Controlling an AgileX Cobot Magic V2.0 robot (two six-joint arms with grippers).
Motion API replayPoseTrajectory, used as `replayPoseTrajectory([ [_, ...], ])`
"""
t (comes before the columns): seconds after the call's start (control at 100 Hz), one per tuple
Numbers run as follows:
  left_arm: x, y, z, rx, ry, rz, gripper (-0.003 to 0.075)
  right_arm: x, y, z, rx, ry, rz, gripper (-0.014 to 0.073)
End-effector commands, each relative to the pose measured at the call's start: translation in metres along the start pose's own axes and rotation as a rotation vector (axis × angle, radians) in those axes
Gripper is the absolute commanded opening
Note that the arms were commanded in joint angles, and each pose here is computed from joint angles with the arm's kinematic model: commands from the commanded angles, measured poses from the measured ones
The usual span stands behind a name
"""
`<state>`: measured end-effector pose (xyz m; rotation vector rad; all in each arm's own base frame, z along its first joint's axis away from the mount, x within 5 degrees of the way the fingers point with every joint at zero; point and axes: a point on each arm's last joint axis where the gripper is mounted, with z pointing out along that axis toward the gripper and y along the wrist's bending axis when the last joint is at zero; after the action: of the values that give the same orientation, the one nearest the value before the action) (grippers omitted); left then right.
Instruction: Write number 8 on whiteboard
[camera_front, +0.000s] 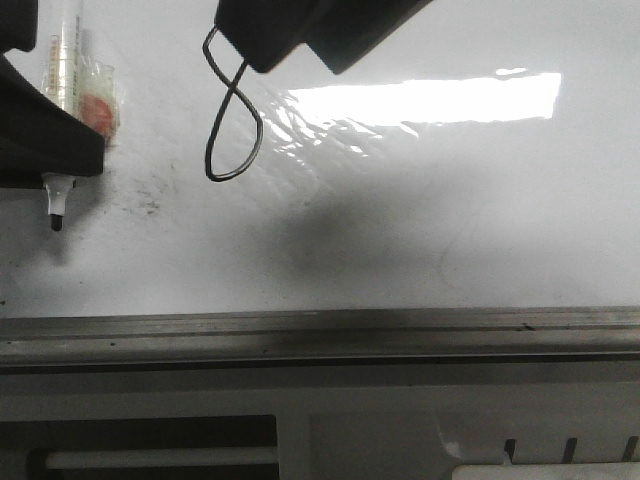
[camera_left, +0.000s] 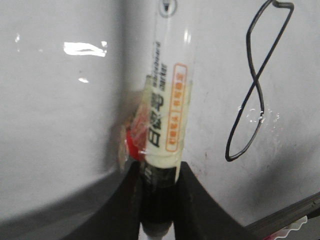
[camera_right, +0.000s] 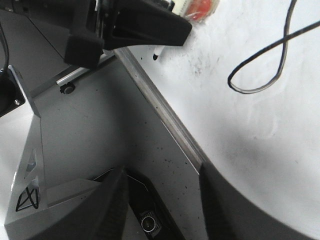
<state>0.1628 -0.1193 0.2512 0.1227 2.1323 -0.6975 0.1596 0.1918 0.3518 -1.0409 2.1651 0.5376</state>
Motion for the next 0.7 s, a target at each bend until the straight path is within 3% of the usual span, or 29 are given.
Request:
replayPoseTrajectory([
  [0.0, -0.018, -0.01, -0.004, 0.062, -0.109, -0.016, 0.0021, -0.01, 0.002, -0.013, -0.001, -0.087, -0.002, 0.0258],
  [0.07, -0.018, -0.01, -0.004, 0.062, -0.109, -0.016, 0.0111, -0.01, 0.002, -0.013, -0.002, -0.084, -0.002, 0.0259],
  [0.26, -0.018, -0.01, -0.004, 0.063, -0.111, -0.017, 0.0446, -0.009, 0.002, -0.014, -0.003, -0.08, -0.002, 0.0258],
  [0.33, -0.018, -0.01, -0.004, 0.063, -0.111, -0.02, 0.0524, -0.009, 0.002, -0.015, -0.003, -0.084, -0.003, 0.0259],
  [0.49, -0.02, -0.011, -0.008, 0.072, -0.126, -0.019, 0.054, -0.01, 0.001, -0.022, 0.015, -0.112, -0.022, 0.0231],
  [0.55, -0.021, -0.011, -0.014, 0.079, -0.138, -0.019, 0.0521, -0.01, 0.001, -0.028, 0.028, -0.133, -0.037, 0.0151],
  [0.63, -0.023, -0.012, -0.023, 0.085, -0.152, -0.009, 0.0482, -0.009, 0.001, -0.042, 0.055, -0.189, -0.064, -0.0029],
  [0.69, -0.023, -0.013, -0.03, 0.088, -0.158, -0.007, 0.0421, -0.008, 0.001, -0.054, 0.07, -0.25, -0.067, -0.0065],
])
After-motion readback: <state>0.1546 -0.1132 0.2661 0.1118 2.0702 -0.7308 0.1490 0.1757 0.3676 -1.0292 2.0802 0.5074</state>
